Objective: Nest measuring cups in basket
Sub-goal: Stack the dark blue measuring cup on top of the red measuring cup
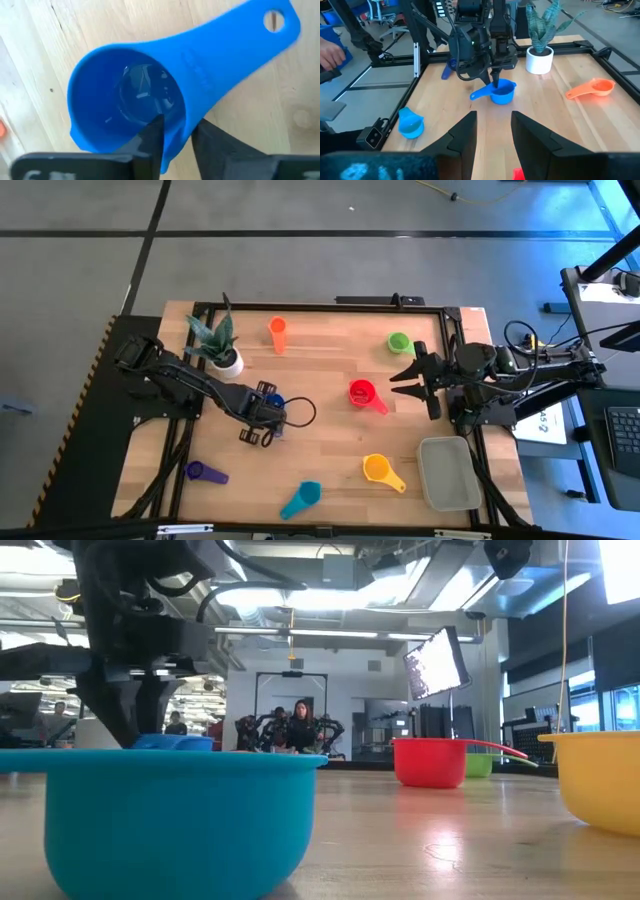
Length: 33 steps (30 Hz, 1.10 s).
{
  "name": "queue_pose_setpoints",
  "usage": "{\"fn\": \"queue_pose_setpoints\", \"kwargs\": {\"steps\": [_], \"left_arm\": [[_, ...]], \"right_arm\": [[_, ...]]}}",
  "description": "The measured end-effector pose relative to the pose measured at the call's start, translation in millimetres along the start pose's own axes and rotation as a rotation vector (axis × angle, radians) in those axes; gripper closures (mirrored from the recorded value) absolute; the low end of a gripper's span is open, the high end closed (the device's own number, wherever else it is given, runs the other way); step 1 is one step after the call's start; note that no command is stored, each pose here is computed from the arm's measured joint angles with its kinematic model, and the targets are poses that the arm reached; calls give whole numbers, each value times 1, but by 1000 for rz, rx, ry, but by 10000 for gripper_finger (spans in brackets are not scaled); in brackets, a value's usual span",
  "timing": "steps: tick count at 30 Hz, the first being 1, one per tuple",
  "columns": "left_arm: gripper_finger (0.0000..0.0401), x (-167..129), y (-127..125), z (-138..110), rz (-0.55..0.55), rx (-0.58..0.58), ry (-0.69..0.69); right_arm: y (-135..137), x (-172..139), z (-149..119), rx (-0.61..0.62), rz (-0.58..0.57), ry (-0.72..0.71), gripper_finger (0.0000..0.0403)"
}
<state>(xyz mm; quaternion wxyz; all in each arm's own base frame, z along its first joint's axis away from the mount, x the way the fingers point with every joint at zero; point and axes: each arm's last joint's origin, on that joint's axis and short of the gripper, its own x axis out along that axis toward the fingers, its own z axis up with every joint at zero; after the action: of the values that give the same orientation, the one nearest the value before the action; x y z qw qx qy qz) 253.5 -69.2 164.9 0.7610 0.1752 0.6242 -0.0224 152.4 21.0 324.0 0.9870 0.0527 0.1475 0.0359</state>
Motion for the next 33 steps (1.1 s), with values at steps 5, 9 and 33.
{"fn": "queue_pose_setpoints", "kwargs": {"steps": [5, 9, 33], "left_arm": [[389, 1, 3, 1, 1, -13, -7], [395, -11, 9, 15, 9, -36, -66], [399, -30, 99, 168, 217, -35, -365]], "right_arm": [[0, 0, 0, 17, -1, 0, 279], [0, 0, 0, 17, -1, 0, 279], [-1, -29, -1, 61, 8, 20, 279]]}}
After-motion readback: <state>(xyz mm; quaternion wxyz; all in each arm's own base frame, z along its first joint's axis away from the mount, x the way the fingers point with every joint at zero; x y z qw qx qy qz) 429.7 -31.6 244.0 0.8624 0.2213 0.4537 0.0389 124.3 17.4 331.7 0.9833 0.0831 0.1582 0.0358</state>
